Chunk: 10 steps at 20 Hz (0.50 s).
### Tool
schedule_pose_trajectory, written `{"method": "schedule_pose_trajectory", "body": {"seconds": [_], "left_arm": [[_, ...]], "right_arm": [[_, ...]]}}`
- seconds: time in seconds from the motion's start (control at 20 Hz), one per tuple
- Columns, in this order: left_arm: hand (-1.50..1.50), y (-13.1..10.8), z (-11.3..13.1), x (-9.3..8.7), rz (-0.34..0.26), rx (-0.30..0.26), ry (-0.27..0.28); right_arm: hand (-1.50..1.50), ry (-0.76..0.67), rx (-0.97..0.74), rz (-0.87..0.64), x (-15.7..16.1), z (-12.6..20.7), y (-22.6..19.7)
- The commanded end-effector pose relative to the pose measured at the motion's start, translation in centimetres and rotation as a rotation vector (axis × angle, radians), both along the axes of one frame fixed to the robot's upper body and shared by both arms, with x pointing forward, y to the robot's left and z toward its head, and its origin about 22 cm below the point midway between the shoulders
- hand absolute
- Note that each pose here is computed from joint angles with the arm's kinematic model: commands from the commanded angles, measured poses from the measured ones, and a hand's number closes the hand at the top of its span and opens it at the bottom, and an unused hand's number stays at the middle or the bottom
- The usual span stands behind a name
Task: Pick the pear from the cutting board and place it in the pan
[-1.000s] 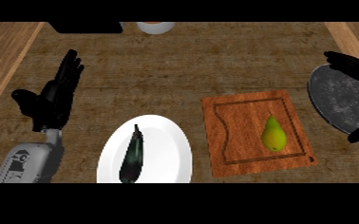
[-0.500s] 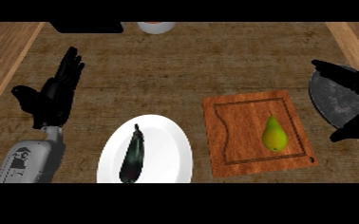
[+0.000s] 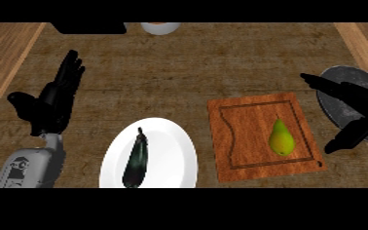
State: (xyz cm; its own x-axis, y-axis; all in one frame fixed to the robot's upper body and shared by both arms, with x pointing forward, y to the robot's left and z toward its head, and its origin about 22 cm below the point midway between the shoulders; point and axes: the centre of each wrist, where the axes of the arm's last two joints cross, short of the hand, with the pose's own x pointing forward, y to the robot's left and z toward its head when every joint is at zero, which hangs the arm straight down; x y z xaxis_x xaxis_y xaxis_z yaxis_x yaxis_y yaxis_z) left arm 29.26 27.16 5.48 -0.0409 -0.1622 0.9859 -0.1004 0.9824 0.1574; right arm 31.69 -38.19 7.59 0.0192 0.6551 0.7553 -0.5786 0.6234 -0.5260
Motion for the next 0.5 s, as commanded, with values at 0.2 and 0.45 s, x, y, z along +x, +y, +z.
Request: {"method": "schedule_pose_trajectory", "body": {"seconds": [0.2,0.45], "left_arm": [[0.0,-0.2,-0.7,1.0,0.002,-0.013,0.002],[0.0,0.0,0.9,1.0,0.009,0.003,0.003]], "right_arm": [[-1.5,0.014,-0.067,0.054,0.5,-2.6,0.3],[-1.5,0.037,-0.21,0.095,-0.1,-1.8,2.7]]}}
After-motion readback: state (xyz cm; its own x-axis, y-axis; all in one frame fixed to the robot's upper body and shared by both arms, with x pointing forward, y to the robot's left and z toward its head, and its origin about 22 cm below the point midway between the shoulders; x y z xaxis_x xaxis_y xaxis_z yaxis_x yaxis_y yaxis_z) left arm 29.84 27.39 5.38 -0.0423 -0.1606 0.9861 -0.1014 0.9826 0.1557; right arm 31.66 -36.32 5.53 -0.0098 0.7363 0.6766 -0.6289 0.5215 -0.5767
